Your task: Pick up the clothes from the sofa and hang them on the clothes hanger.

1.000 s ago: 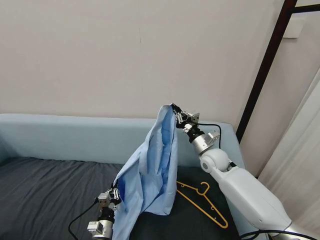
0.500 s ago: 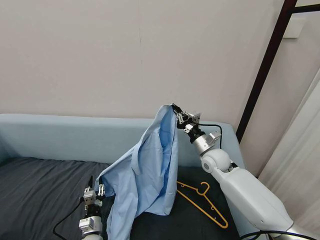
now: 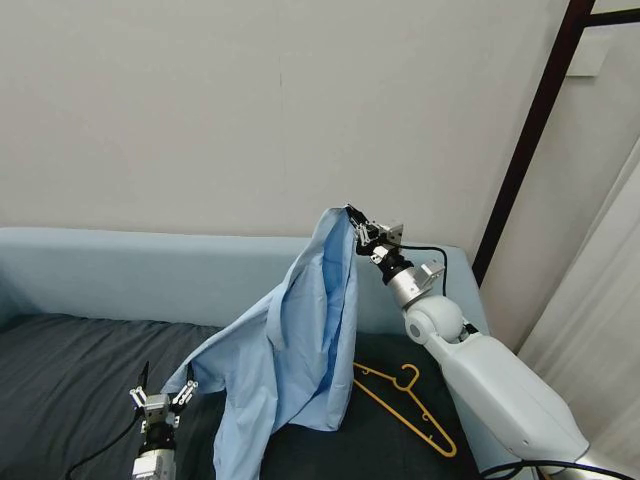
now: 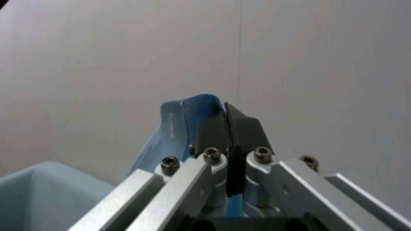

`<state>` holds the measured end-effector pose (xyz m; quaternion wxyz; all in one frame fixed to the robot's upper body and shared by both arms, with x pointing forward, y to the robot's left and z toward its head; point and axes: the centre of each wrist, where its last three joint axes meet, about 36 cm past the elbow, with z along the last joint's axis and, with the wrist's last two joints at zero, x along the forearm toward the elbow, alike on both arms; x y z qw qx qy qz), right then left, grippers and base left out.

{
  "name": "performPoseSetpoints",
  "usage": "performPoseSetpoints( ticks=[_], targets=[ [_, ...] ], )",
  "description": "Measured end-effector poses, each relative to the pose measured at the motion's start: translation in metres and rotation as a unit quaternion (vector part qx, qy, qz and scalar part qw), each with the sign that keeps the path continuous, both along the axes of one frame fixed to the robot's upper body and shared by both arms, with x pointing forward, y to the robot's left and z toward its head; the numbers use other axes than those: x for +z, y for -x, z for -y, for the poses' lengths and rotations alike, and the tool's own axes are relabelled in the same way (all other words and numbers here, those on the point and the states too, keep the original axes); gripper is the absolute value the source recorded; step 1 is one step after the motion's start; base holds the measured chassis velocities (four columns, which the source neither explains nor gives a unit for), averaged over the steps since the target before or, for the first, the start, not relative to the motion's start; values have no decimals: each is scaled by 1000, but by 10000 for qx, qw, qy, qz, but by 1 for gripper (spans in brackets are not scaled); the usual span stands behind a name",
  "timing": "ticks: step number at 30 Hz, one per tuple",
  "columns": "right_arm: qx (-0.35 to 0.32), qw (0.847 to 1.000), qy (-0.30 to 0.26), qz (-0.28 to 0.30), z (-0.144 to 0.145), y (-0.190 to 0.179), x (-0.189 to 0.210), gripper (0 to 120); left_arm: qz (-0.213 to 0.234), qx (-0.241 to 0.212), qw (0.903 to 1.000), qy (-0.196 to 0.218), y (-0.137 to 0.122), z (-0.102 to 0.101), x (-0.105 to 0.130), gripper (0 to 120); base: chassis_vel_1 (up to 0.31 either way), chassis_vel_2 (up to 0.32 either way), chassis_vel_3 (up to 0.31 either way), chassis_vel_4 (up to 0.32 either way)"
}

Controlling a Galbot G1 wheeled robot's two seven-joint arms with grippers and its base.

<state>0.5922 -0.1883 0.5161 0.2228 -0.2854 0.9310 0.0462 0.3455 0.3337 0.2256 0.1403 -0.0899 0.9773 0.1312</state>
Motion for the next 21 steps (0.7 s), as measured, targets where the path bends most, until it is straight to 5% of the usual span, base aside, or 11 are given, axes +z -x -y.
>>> performPoseSetpoints(
  ticks=[3,11,15,17,21],
  targets=[
    [-6,10000,28,-13,0,0,-2,0,372,-925,9948,218,11,9,6,100,0,0,0,0],
    [-6,10000,41,-57,-4,-2,-6,0,633,-1824,9806,334,2,32,18,100,0,0,0,0],
    [6,10000,42,-52,-5,-2,-6,0,308,-1376,9894,342,-13,32,4,100,0,0,0,0],
    [18,10000,30,-44,-6,-2,-5,0,-66,-511,9971,556,-28,31,-7,100,0,0,0,0],
    [31,10000,14,-35,-7,-2,-4,0,-178,108,9962,851,-53,25,-19,100,0,0,0,0]
  ],
)
